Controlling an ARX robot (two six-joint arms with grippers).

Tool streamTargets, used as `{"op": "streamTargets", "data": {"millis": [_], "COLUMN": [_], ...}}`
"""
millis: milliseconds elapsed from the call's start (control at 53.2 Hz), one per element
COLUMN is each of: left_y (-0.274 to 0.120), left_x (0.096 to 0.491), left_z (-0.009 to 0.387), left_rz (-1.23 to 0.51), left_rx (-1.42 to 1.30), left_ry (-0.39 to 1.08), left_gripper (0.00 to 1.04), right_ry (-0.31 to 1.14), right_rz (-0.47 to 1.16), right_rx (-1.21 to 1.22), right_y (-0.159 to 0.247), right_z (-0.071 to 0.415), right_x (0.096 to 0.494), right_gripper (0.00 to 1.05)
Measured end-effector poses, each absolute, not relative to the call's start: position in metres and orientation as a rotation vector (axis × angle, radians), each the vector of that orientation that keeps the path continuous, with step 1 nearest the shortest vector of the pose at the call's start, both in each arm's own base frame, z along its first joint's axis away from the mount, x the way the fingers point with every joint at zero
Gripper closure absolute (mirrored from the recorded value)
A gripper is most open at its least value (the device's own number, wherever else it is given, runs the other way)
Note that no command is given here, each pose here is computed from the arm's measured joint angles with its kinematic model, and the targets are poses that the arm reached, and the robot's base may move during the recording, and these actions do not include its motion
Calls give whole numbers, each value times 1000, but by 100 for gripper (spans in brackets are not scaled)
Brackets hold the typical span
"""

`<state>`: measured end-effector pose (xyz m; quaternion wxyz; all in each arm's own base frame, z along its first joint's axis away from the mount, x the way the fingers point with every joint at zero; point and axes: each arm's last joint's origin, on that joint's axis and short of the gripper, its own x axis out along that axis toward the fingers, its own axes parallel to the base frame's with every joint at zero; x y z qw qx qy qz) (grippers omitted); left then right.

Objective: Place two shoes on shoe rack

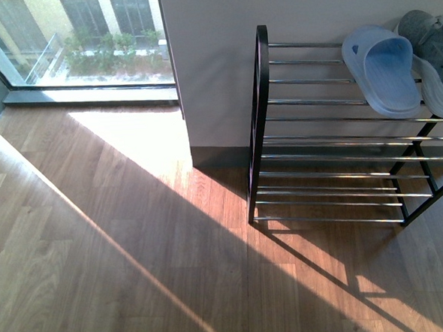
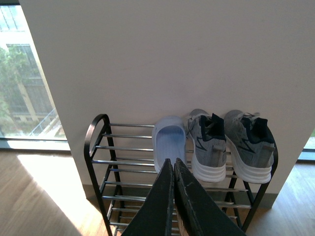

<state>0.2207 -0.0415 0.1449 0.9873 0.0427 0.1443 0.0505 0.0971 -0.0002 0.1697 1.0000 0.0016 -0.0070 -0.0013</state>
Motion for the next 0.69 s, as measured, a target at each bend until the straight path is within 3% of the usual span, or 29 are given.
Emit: {"op": "streamTargets", "data": {"millis": [94, 113, 131, 150, 282, 338, 695], "left_y": [-41, -41, -41, -41, -41, -41, -42], "left_x": [221, 221, 221, 221, 221, 221, 221], "left_z": [145, 145, 145, 145, 145, 145, 145], "left_rz": [101, 101, 101, 110, 106, 105, 98], "left_rx": [86, 86, 86, 86, 86, 86, 85], "left_ry": [290, 290, 290, 290, 289, 289, 288], "left_gripper": [103, 103, 103, 103, 103, 103, 103], "right_ry": [-13, -14, -14, -15, -15, -14, -14], "right_rz": [-2, -2, -2, 3, 2, 1, -5], "right_rx": [3, 2, 2, 2, 2, 3, 3], "right_y": [0, 0, 0, 0, 0, 0, 0], "right_z": [170, 170, 170, 170, 170, 170, 170], "right_x": [97, 97, 97, 97, 97, 97, 97], "right_gripper": [103, 68, 64, 33, 12, 8, 9]}}
